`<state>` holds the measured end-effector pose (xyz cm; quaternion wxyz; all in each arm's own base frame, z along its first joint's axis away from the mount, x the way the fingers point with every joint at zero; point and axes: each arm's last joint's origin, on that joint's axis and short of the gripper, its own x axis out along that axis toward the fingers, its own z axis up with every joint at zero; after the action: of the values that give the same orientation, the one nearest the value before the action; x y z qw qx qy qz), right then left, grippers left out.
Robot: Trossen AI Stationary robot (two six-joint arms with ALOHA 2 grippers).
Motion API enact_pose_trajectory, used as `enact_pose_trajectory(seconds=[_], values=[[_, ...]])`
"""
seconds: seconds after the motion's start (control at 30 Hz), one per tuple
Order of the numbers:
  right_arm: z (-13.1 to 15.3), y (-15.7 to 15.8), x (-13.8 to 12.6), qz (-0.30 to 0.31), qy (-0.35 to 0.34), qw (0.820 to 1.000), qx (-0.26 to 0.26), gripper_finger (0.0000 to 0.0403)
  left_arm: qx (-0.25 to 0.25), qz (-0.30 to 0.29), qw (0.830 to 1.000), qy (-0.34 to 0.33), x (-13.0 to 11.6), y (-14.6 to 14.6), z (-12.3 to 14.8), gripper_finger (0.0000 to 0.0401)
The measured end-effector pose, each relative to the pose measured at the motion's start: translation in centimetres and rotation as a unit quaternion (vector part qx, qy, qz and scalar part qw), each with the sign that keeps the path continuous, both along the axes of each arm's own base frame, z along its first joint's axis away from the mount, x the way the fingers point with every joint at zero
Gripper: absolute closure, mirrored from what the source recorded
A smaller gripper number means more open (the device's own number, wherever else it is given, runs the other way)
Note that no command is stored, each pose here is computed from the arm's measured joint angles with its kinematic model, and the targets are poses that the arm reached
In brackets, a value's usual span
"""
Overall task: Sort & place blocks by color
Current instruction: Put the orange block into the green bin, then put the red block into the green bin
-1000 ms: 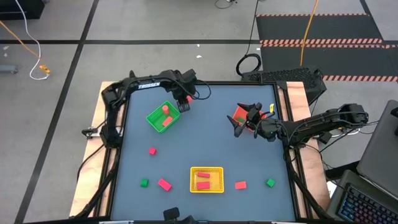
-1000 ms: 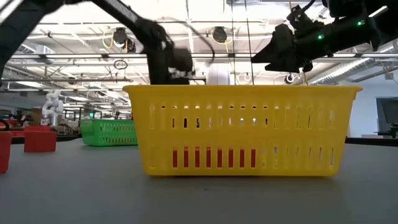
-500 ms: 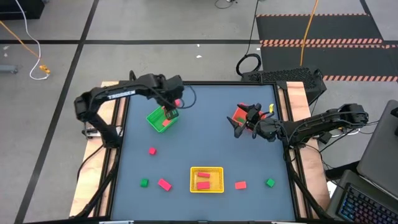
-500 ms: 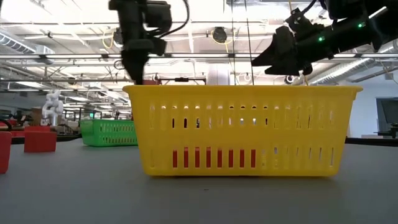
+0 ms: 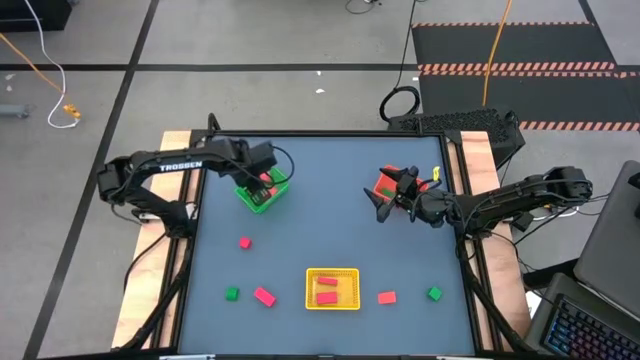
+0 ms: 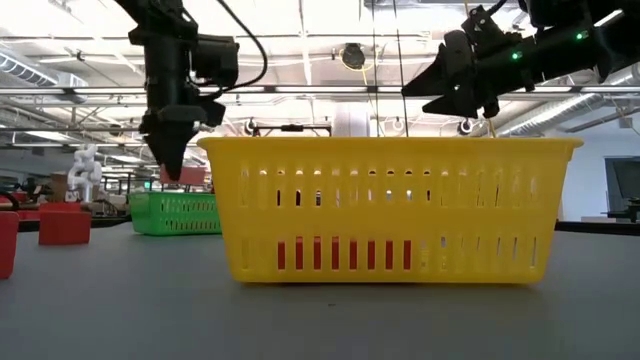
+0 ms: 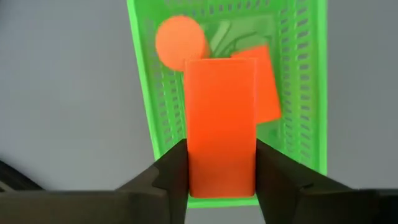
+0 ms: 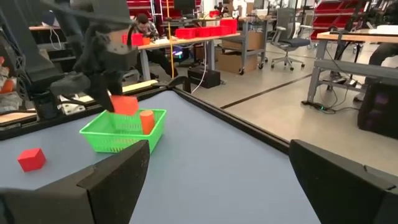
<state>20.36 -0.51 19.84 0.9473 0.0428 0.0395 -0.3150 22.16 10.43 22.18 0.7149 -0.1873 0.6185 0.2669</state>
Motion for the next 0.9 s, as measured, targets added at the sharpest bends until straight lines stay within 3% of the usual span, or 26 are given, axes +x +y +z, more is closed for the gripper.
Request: enact_pose_trajectory(seconds=[0.2,0.37,0.53,0.9], values=[[0.2,-0.3,0.0,-0.006,-0.003,1.0,-0.013,0.0026,-0.004,0.013,1.0,0.003,-0.1,-0.1,-0.3,0.0101],[0.2,-0.7,0.0,-0.016,0.0,1.0,-0.014,0.0026,-0.03,0.021,0.999,0.001,0.0,-0.6,0.1,0.0044],[0.1,-0.9,0.0,-0.019,0.009,1.0,-0.016,0.0026,-0.065,0.02,0.998,0.007,0.0,-2.5,0.4,0.0049],[0.0,-0.8,0.0,-0.019,0.011,1.0,-0.018,0.0026,-0.08,0.014,0.996,0.023,0.5,-9.8,0.9,0.0114]])
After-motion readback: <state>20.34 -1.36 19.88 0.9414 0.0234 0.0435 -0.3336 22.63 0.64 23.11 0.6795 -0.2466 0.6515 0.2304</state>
